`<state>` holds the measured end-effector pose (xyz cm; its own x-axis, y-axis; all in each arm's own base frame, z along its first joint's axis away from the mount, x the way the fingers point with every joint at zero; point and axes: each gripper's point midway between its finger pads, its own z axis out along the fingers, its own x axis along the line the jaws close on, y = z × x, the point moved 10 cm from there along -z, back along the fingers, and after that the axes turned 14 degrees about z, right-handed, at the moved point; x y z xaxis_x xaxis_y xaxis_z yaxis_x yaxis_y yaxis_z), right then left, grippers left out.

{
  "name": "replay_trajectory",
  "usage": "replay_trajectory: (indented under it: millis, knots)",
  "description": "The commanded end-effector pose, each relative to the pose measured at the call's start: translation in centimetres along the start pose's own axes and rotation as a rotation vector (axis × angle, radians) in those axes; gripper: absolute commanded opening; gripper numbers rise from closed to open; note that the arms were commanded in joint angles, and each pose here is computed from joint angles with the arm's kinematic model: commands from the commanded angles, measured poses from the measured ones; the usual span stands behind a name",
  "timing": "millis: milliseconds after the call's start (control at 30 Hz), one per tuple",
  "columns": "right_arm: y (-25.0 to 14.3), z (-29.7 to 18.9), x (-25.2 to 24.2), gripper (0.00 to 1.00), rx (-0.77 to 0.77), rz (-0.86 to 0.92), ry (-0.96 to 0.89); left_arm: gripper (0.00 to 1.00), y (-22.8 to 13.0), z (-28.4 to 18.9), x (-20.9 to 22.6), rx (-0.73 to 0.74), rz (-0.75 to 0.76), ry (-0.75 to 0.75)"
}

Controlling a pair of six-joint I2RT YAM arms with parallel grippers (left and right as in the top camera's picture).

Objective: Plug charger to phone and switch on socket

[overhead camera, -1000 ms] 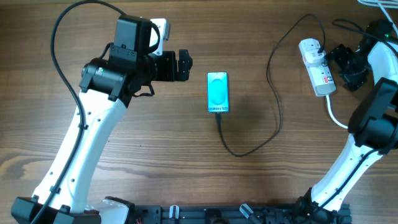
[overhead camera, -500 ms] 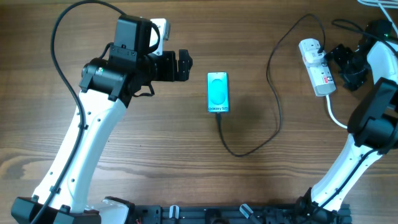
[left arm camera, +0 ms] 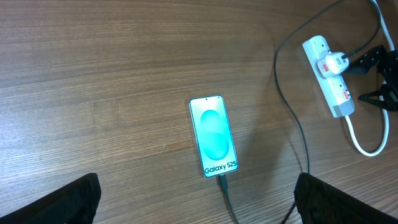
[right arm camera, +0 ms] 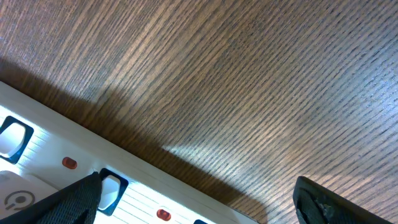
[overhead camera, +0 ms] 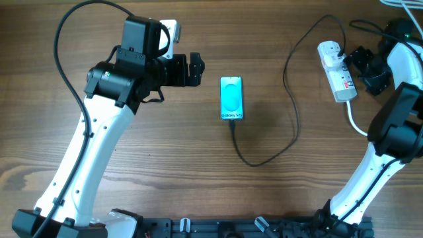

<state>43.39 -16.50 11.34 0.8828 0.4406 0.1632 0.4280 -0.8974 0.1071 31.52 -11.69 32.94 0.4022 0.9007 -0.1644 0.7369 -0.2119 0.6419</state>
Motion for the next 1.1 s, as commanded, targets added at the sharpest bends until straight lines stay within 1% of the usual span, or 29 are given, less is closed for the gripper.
replay_trajectory:
  millis: [0,1067]
  knots:
    - [-3.5,2.3,1.2,0.99,0.113,-0.091,-0.009,1.00,0.0,0.0,0.2,-0.001,0.009,0.013]
    - [-4.7,2.3,2.0,0.99,0.147,-0.144,0.008,1.00,0.0,0.0,0.2,-0.001,0.009,0.013]
